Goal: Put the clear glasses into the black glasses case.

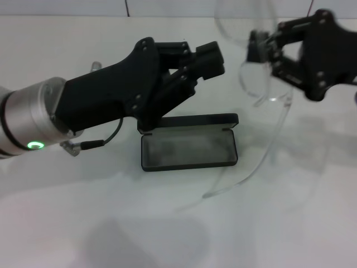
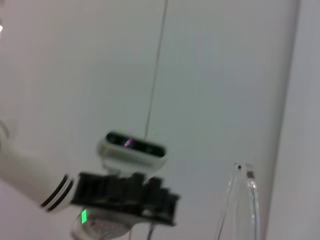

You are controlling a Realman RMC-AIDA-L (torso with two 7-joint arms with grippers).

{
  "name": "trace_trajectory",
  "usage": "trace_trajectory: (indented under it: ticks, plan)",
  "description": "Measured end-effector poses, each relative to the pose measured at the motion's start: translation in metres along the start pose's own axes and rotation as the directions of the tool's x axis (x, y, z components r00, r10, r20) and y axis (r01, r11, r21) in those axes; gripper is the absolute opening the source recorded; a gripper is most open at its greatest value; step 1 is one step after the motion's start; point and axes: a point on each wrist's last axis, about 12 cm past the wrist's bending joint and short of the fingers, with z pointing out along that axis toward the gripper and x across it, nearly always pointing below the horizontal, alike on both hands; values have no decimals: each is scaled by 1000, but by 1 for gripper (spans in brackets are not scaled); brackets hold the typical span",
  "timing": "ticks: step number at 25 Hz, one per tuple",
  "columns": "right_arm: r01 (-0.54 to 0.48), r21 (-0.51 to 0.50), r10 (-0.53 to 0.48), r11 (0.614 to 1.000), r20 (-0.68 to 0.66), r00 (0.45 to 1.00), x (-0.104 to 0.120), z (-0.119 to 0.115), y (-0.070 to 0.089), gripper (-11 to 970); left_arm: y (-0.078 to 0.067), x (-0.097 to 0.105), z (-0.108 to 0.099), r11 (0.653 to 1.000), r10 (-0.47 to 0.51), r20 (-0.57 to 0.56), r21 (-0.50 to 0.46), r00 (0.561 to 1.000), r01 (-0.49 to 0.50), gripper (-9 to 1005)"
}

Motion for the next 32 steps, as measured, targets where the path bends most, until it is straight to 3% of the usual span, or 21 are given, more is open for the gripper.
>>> trace_trajectory:
  ticks: [4, 5, 8, 15, 22, 32]
  plan:
    - [-34, 24, 31, 999, 120, 992, -5, -24, -1, 117, -3, 0, -3, 1000, 11, 10, 5, 1000, -11, 85]
    - [-56, 37, 47, 998, 207, 977, -7, -37, -1, 117, -3, 0, -3, 1000, 10, 11, 7, 1000, -10, 85]
    - [-62, 36, 48, 997, 303, 952, -8, -48, 1, 117, -4, 1, -1, 1000, 3, -2, 21, 1000, -3, 85]
    - [-60, 81, 6, 995, 548, 836, -3, -67, 6, 117, -7, 14, 25, 982, -39, -124, 180, 991, 61, 85]
    - [-86, 119, -3, 989, 604, 797, 11, -52, 2, 117, -18, 22, 44, 941, 4, -135, 335, 991, 42, 85]
    - [-110, 83, 53, 990, 507, 860, 32, -7, -3, 117, -25, 21, 50, 927, 61, -29, 372, 998, -45, 85]
